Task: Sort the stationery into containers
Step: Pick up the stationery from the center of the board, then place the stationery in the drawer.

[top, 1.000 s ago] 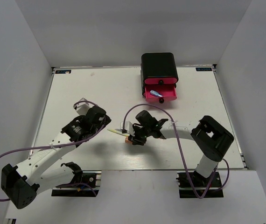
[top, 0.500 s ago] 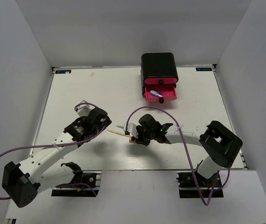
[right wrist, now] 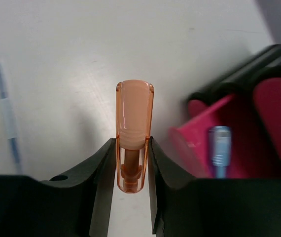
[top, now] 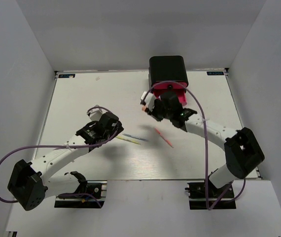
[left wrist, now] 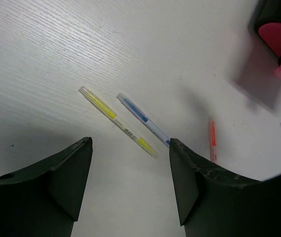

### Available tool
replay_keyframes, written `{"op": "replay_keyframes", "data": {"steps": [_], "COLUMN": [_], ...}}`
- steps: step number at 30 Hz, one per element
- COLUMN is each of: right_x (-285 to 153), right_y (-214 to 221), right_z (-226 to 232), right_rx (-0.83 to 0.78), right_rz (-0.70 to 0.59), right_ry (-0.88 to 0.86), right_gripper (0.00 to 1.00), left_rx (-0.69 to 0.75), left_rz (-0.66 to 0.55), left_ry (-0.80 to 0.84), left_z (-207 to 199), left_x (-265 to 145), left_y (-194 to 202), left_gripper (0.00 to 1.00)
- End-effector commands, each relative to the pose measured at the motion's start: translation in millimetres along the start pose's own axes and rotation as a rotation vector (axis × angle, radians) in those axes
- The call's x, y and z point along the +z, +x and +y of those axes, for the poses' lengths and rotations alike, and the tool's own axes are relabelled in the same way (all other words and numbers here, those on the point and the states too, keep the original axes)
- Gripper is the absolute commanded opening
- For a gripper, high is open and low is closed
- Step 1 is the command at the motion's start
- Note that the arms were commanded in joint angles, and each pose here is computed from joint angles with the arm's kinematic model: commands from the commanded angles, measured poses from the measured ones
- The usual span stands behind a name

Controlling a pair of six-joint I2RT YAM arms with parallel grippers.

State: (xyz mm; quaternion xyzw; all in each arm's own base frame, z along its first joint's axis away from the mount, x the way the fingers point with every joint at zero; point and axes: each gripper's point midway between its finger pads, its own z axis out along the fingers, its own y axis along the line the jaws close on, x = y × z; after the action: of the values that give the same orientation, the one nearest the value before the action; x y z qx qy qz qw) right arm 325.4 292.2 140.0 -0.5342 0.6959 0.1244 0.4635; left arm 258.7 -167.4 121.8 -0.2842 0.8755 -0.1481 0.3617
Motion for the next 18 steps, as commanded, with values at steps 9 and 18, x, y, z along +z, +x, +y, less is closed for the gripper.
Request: {"op": "replay_keyframes", "data": {"steps": [9, 18], "right_x": [-11, -12], "right_y": [-26, 18], "right_z": [-118, -130], "right_rx": [-0.074, -0.079], "right_rz": [-0.073, 0.015], "right_ry": [0.175, 0.125], "right_gripper": [0.06, 0.16], "left_rx": [0.005, 0.015], "left_rz": [0.004, 0.013], "left_ry": [0.041, 0.044], "left_z": [-7, -8], "left_x": [1, 3], "left_y": [1, 3], "left_gripper": [0.74, 0.74]}}
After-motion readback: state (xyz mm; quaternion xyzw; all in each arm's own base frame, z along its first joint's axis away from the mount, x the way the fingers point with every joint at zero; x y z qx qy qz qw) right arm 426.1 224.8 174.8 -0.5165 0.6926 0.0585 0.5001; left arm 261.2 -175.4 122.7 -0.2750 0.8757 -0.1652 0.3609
